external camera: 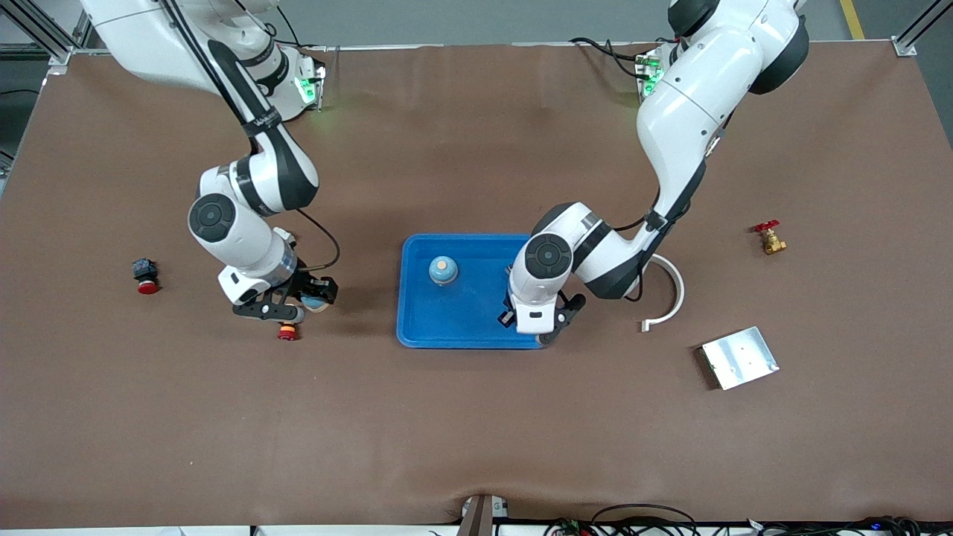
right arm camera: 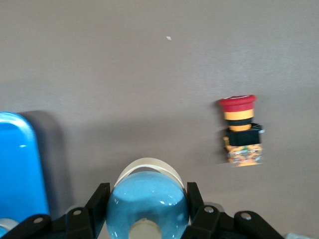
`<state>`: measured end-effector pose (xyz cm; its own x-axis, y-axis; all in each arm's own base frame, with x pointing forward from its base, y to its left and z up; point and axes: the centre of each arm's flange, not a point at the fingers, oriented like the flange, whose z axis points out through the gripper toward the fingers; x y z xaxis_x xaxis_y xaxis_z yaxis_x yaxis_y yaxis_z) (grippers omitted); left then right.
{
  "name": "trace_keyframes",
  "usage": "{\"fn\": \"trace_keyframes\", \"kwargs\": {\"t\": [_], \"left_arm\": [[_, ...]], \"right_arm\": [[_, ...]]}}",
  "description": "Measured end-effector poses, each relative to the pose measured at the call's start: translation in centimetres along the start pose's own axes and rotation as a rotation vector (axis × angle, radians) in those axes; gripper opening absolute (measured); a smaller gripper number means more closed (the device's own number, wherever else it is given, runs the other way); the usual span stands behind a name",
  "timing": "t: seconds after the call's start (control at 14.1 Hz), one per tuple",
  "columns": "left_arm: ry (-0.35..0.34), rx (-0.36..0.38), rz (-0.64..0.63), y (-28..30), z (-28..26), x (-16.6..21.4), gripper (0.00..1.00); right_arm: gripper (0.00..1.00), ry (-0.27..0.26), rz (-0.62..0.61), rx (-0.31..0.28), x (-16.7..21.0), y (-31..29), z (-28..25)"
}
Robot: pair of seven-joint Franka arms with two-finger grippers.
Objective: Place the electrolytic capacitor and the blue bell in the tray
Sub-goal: 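Carry the capacitor to the tray while the right gripper carries the bell, then release the capacitor in the tray while the right gripper lowers the bell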
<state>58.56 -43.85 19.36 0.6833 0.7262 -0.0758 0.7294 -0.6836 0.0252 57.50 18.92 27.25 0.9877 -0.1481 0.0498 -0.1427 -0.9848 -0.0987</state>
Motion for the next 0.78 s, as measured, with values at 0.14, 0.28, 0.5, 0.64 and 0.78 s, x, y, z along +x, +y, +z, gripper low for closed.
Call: {"fn": "trace_keyframes", "kwargs": {"t": [0.14,0.28,0.5,0.64,0.78], "left_arm": [[-0.003,0.005,0.001,0.0,0.5,-0.5,0.33],[-0.005,0.006,0.002,0.0,0.8,-1.0,0.33],[-0.006,0.006,0.002,0.0,1.0,-1.0,0.33],[-0.006,0.004,0.002,0.0,0.9,-1.0,0.33],[-0.006,0.003,0.001,0.0,0.9,-1.0,0.33]], "right_arm": [[0.67,0.001,0.036,0.005,-0.4,-1.9,0.0],[0.67,-0.003,0.075,0.01,-1.0,-4.0,0.5],[0.67,-0.016,0.141,0.001,-2.4,-8.6,2.0],[0.67,-0.016,0.18,-0.053,-3.2,-11.9,3.3],[0.67,-0.011,0.232,-0.113,-3.6,-15.1,4.4]]}}
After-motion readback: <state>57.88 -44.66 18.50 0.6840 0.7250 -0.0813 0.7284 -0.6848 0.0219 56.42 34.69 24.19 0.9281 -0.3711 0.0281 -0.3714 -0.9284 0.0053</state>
